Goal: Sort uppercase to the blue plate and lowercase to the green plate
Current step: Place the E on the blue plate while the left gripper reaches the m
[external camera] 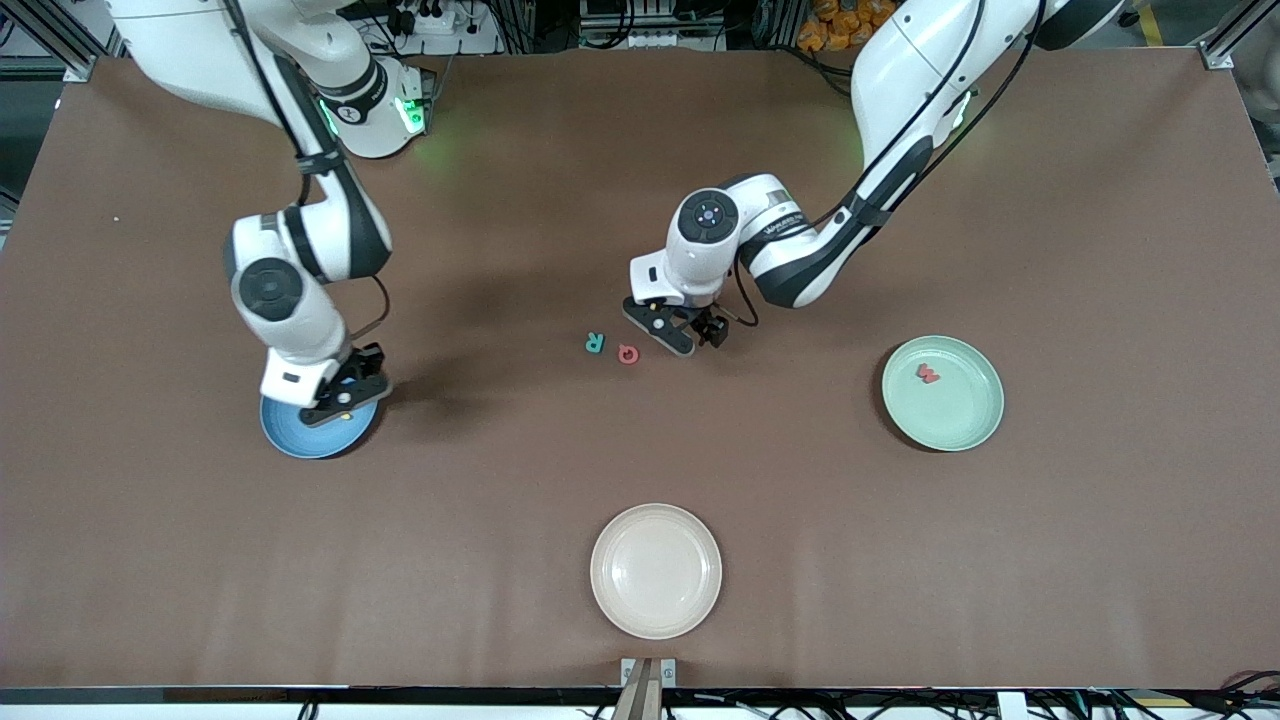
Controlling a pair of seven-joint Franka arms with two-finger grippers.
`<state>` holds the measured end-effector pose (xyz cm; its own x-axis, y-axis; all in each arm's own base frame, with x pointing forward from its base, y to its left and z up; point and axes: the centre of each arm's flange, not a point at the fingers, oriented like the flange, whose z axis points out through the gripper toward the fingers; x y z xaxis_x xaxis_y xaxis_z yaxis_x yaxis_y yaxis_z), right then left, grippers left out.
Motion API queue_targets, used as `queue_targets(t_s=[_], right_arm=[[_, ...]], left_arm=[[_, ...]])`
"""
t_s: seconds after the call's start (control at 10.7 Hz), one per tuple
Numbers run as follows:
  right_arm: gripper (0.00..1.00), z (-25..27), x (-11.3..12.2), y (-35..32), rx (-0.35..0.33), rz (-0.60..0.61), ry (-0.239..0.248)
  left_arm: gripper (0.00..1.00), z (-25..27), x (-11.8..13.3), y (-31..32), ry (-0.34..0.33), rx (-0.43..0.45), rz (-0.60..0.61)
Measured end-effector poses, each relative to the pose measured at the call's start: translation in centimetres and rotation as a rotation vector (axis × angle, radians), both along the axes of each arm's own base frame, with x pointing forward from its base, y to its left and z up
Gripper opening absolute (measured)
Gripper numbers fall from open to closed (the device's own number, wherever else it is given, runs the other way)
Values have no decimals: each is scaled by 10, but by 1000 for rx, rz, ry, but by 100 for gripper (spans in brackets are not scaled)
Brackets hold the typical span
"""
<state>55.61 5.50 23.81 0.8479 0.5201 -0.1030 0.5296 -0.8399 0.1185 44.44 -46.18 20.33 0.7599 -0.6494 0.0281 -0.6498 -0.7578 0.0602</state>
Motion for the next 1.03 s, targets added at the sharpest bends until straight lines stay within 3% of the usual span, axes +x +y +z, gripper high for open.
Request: queue_targets(t_s=[0.37,0.47,0.65,0.84,1.03], right_arm=[[36,-25,-23,-39,16,-6,80],[44,-28,-25,-38,19,-10,84],[69,-28,-24,-36,26,-15,81],[70,-26,-22,-32,49,-39,73],[70,-23,-20,-5,141,-104,61]], left_arm=[[100,-5,14,4,-7,-1,-9],[100,-8,12,1,-2,-1,-14],[100,-13,10,-6,-2,0,-22],[98,-17,11,-6,1,4,-13],[95,-17,13,-7,5,0,-3]])
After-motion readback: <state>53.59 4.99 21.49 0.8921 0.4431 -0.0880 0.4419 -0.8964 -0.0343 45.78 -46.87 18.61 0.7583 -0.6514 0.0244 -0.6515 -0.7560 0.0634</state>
